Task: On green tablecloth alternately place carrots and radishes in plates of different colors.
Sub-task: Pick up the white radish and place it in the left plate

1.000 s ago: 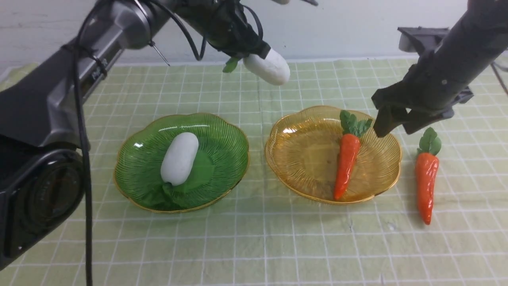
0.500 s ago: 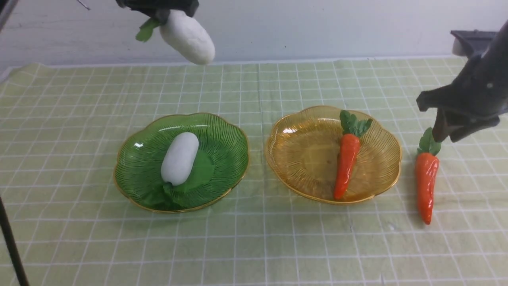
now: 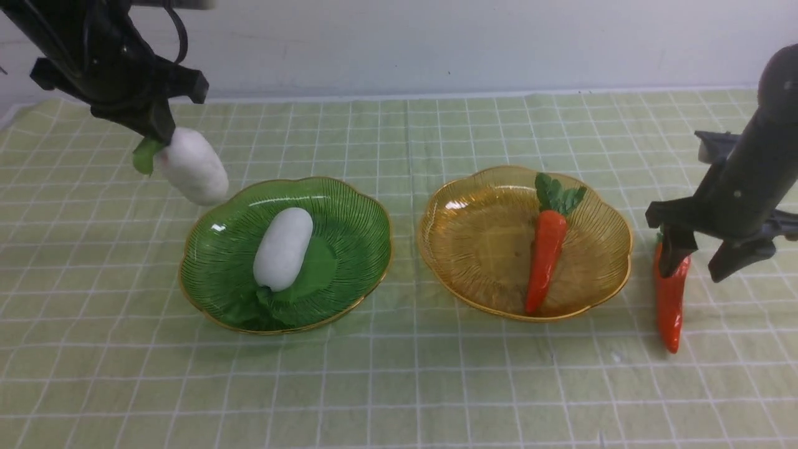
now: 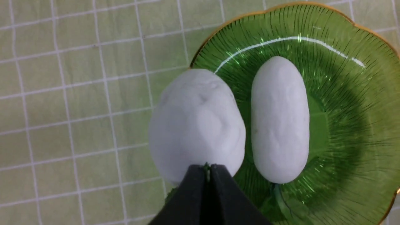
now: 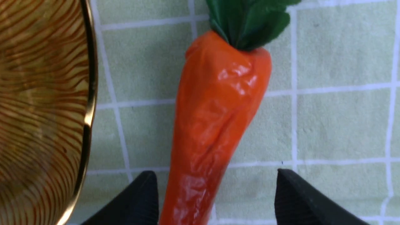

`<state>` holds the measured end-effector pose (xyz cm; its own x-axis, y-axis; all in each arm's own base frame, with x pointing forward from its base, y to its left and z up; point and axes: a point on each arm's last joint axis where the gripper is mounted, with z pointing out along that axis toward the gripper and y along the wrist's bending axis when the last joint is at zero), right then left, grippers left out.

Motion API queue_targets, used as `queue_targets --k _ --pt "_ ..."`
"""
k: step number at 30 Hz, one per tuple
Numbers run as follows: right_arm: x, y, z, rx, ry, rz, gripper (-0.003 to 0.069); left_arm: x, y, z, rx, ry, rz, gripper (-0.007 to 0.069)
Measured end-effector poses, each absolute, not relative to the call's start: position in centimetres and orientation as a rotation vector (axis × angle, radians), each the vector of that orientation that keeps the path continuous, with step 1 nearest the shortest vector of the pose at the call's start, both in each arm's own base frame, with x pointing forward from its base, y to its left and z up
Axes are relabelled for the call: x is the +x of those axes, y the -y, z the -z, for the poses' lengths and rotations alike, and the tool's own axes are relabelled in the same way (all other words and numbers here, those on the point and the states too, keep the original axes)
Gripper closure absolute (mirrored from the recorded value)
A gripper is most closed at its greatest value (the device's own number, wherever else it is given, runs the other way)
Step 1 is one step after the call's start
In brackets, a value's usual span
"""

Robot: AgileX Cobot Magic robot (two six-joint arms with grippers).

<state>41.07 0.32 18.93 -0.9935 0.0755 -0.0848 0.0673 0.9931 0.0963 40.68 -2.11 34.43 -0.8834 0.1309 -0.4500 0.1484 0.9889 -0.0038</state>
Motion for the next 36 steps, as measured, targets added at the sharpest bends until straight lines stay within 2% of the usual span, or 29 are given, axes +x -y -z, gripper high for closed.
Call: queue_targets --k 5,8,9,10,11,15,17,18,19,20,21,22,23,28,29,31,33,36 --pt "41.5 -0.2 -16.8 0.108 -3.080 -0.127 0.0198 41.3 2.5 -33.6 0.190 -2.649 0.106 0.0633" --pt "41.7 -0.1 -15.7 0.104 -3.105 -0.113 0.0228 41.6 2.7 -33.1 0.194 -2.659 0.123 0.0633" --pt "41.8 -0.1 -15.3 0.101 -3.107 -0.110 0.0282 41.8 2.7 -32.6 0.194 -2.670 0.125 0.0633" --pt "41.9 -0.1 -15.3 0.097 -3.098 -0.105 0.0368 42.1 2.7 -32.0 0.194 -2.684 0.126 0.0633" --pt "42.0 -0.1 -15.4 0.098 -3.087 -0.104 0.0402 42.2 2.7 -31.7 0.194 -2.694 0.127 0.0633" --pt "42.4 -0.1 -17.2 0.126 -3.041 -0.115 0.0393 42.8 2.7 -30.1 0.195 -2.740 0.132 0.0624" --pt "42.6 -0.2 -19.3 0.151 -2.995 -0.157 0.0393 42.9 2.8 -29.3 0.197 -2.774 0.136 0.0594" --pt "42.6 -0.6 -21.0 0.175 -2.951 -0.226 0.0393 43.0 2.8 -28.9 0.199 -2.792 0.137 0.0561" --pt "42.6 -0.8 -21.4 0.176 -2.940 -0.238 0.0393 43.0 2.8 -28.8 0.199 -2.797 0.138 0.0555" --pt "42.6 -1.7 -23.0 0.176 -2.887 -0.337 0.0393 43.0 2.8 -28.4 0.202 -2.821 0.140 0.0501" --pt "42.6 -1.9 -23.2 0.172 -2.881 -0.349 0.0393 43.0 2.8 -28.3 0.202 -2.826 0.141 0.0485" --pt "42.8 -3.4 -24.4 0.122 -2.829 -0.453 0.0393 43.0 2.8 -28.1 0.206 -2.846 0.143 0.0412" --pt "42.9 -4.4 -24.6 0.088 -2.807 -0.495 0.0393 43.0 2.8 -27.9 0.207 -2.856 0.144 0.0361" --pt "43.7 -9.0 -24.0 -0.054 -2.752 -0.645 0.0393 43.0 2.8 -27.7 0.208 -2.863 0.141 0.0127" --pt "43.7 -9.1 -24.0 -0.056 -2.751 -0.645 0.0393 43.0 2.8 -27.8 0.208 -2.861 0.141 0.0119" --pt "44.3 -10.6 -22.9 -0.078 -2.756 -0.680 0.0383 42.8 2.8 -28.7 0.204 -2.839 0.140 0.0054" --pt "44.4 -11.0 -22.5 -0.088 -2.760 -0.684 0.0361 42.5 2.8 -29.6 0.201 -2.817 0.138 0.0053" --pt "44.5 -11.6 -21.5 -0.102 -2.781 -0.690 0.0234 40.4 2.7 -34.0 0.197 -2.712 0.138 0.0202"
